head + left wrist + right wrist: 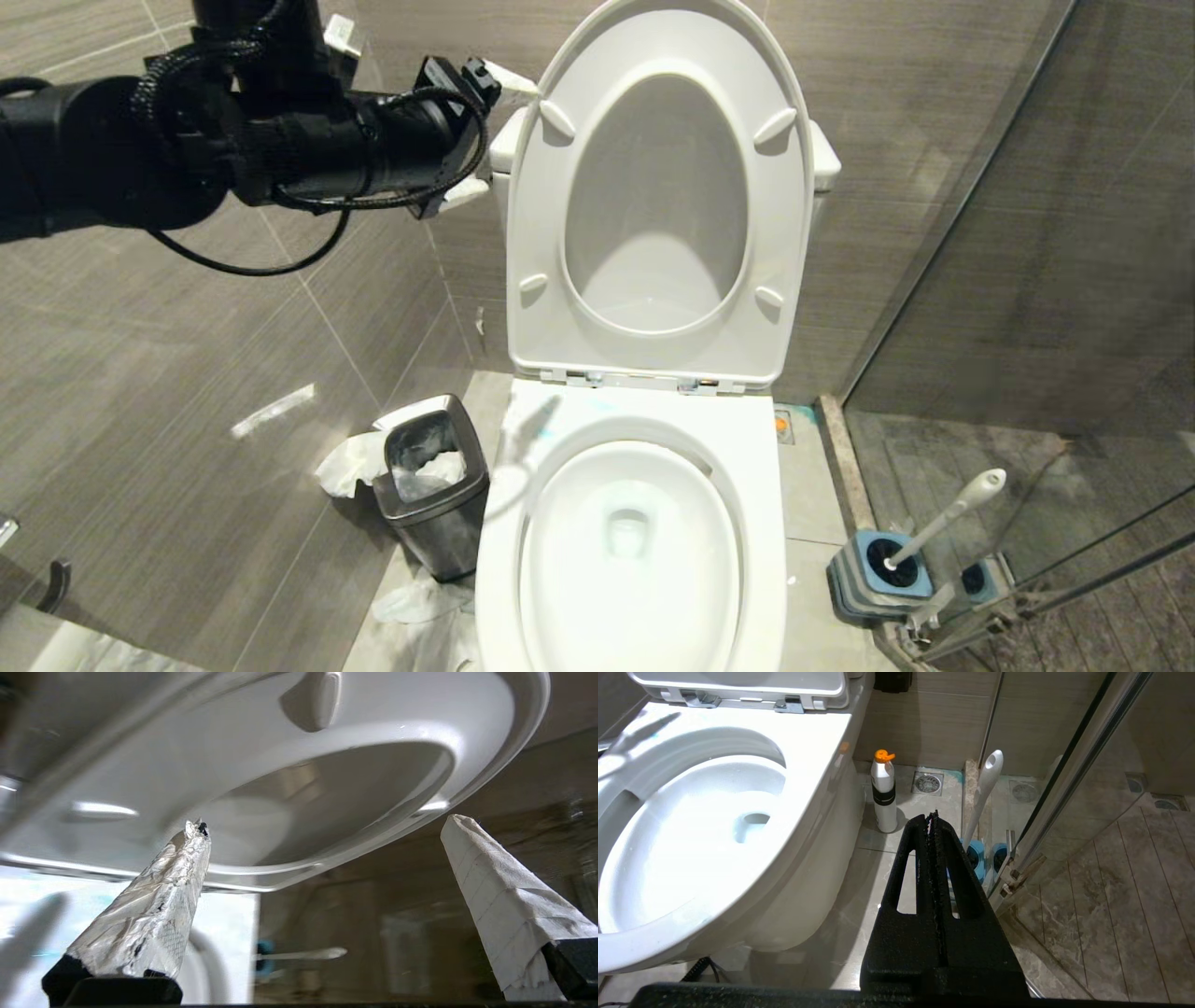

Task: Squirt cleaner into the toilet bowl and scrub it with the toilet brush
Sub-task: Use the left hand to lift the toilet lid slightly, then pour in the cleaning agent

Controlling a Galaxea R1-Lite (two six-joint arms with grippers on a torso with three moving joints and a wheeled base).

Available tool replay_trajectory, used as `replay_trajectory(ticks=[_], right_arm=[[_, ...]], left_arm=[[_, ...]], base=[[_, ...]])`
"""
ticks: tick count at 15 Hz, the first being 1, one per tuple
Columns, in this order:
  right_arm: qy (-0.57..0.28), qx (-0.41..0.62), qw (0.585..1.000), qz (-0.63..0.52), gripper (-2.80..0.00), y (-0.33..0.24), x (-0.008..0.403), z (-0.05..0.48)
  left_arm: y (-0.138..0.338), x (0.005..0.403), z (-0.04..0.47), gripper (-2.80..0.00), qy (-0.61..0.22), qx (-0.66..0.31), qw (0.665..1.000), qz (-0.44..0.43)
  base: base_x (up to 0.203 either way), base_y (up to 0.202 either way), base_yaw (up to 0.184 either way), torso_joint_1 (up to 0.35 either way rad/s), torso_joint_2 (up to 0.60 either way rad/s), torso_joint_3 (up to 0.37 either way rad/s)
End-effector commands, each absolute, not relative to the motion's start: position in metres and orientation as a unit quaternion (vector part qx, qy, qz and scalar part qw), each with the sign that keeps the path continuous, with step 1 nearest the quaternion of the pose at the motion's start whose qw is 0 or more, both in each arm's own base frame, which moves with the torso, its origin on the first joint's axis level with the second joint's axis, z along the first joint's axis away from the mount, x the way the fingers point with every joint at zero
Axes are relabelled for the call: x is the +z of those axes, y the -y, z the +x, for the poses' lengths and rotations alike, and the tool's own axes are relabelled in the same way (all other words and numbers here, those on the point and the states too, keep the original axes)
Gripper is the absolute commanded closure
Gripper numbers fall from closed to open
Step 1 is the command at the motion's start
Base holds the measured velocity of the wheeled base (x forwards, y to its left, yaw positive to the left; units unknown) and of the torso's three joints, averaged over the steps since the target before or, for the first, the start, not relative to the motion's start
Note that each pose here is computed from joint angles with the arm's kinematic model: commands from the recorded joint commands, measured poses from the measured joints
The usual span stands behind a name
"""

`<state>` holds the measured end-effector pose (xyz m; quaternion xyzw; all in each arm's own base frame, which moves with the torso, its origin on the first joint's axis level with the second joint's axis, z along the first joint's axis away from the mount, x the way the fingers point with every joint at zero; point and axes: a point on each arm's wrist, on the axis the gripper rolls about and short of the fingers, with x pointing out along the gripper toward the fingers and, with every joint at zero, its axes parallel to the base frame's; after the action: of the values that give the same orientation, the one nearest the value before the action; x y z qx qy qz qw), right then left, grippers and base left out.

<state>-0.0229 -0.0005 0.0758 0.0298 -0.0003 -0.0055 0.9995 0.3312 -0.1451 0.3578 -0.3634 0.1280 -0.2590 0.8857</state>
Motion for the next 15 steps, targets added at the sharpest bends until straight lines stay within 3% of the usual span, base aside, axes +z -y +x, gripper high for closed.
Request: replay_trajectory(ticks=[1,8,15], right_arm=[[0.0,-0.005,1.0,0.03,0.0,0.0,0.076,-0.023],[0.0,-0.005,1.0,0.03,0.0,0.0,0.076,-0.023],[-0.001,-0.005,1.0,0.03,0.0,0.0,0.076,-0.023]], left_arm=[[0.125,0.378,0.312,-2.8,-0.082,-0.261,0.916,-0.295],[0.081,0.436,0.232,-2.8,0.076,-0.248,0.962,-0.089],[0.047,0.414,0.137,-2.8,0.088,-0.188,0.978,-0.021]], base=[[0.0,0.0,0.0,0.0,0.0,0.0],[0.0,0.0,0.0,0.0,0.0,0.0],[0.0,0.0,0.0,0.0,0.0,0.0]])
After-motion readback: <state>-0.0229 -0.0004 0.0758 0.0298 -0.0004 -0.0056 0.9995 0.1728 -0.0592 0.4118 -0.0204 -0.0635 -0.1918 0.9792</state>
